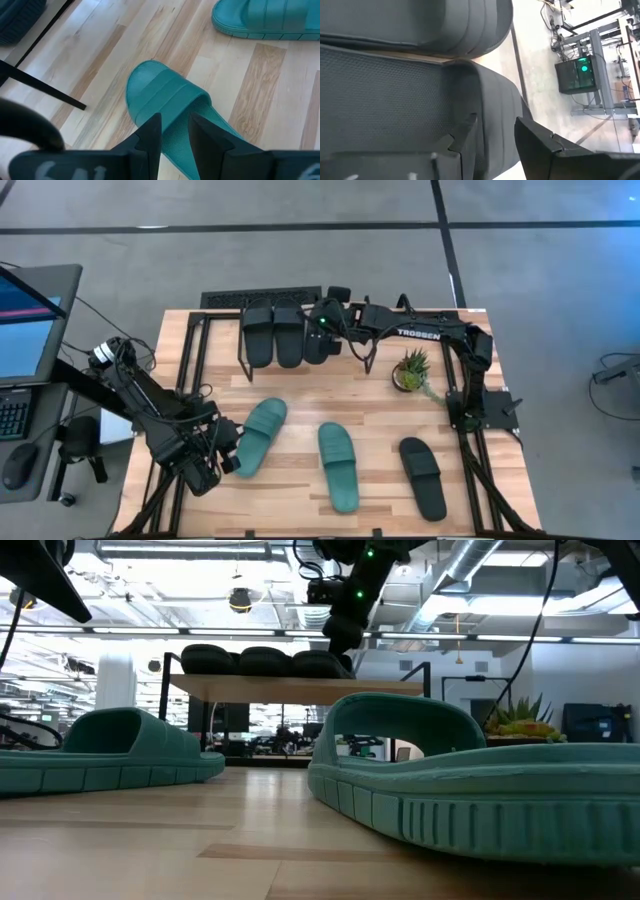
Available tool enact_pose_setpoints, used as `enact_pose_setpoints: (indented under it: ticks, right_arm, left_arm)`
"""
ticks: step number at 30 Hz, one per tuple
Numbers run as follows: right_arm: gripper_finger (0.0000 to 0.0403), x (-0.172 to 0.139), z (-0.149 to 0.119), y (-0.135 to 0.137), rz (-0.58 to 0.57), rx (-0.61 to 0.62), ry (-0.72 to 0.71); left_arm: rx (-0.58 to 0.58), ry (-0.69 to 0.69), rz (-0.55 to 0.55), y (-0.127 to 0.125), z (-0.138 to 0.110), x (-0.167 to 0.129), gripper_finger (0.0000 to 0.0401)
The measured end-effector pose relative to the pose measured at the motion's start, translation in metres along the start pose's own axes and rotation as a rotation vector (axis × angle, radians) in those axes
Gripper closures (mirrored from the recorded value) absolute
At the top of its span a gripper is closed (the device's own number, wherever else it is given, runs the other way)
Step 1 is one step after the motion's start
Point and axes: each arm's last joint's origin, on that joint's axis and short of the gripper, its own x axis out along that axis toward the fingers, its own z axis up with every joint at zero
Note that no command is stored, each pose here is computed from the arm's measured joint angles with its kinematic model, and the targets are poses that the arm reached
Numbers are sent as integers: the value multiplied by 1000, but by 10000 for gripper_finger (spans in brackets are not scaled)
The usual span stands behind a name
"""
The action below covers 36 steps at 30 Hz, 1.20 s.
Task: Pick and place slides into the shelf
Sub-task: Put the black slide on the shelf
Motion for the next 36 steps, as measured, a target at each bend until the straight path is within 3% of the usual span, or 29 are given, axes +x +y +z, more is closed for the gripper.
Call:
enact_pose_setpoints:
  ticks: [14, 25, 36]
  right_arm:
    - [287, 12, -4, 1, 24, -13, 21]
    - [389, 16, 2, 6, -27, -69, 20]
    - [396, 12, 5, 11, -33, -148, 14]
  left_arm:
    - [5, -4, 6, 1, 0, 0, 315]
    - [-8, 14, 1, 1, -1, 0, 315]
    - [-13, 16, 1, 1, -1, 0, 315]
